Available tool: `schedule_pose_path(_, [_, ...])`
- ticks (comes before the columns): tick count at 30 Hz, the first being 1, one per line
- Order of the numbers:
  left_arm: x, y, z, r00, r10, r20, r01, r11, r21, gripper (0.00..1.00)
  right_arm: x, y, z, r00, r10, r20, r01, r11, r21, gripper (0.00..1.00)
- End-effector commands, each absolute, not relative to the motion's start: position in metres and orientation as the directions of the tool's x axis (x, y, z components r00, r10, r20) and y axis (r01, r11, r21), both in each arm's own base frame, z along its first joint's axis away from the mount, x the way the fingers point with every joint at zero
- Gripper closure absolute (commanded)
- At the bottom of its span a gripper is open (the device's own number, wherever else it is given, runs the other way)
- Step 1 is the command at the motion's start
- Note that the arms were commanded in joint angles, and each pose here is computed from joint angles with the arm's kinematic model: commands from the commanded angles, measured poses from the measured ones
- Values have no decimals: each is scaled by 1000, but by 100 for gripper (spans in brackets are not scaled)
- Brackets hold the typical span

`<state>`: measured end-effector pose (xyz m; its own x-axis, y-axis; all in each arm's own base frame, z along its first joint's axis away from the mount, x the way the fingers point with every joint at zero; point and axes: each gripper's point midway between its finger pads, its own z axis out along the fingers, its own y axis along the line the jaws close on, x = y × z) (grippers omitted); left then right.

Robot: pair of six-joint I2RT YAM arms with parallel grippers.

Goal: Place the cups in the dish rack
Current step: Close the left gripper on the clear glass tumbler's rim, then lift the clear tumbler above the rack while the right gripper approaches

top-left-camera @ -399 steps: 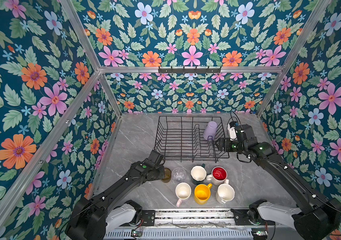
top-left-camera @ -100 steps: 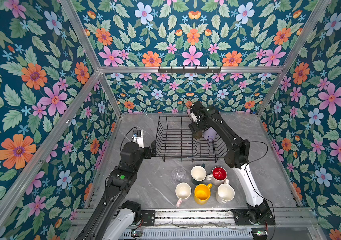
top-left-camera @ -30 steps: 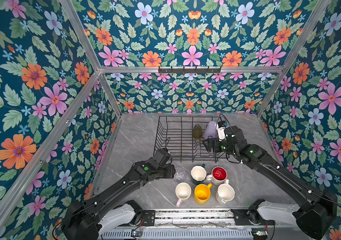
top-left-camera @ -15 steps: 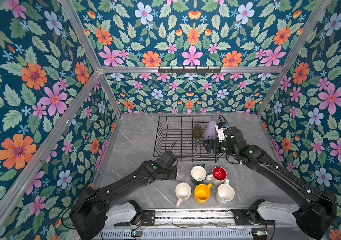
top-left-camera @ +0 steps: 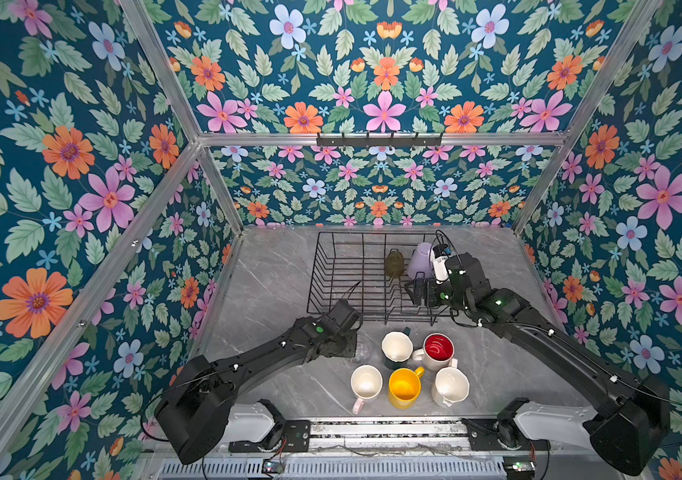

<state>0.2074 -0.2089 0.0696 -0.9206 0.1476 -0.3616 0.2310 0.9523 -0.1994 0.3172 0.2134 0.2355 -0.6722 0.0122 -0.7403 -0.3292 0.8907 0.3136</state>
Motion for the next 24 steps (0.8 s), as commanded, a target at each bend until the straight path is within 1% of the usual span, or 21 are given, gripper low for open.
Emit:
schedule_pose_path(1, [210,-204,72,-913,161,-374,236,957,-166,71,321,214,237,-660,4,-751,-335,893,299,4])
schedule_pose_path(6, [210,-199,75,-910,170,-377,238,961,-140,78,323,216,237,-661,2,-750,-340,891,301,4])
schedule_pose_path(12, [212,-192,80,-903,192,-384,246,965,-95,93,324,219,236,-664,-1,-748,-345,888,305,4])
schedule_pose_path(16, [213,-193,83,-899,196,-391,253,963,-98,100,324,220,235,-665,-2,-747,-346,887,306,4])
schedule_pose_path(24, [206,-186,96,-898,200,-393,259,960,-103,100,323,219,237,-664,-1,-747,-347,886,307,4])
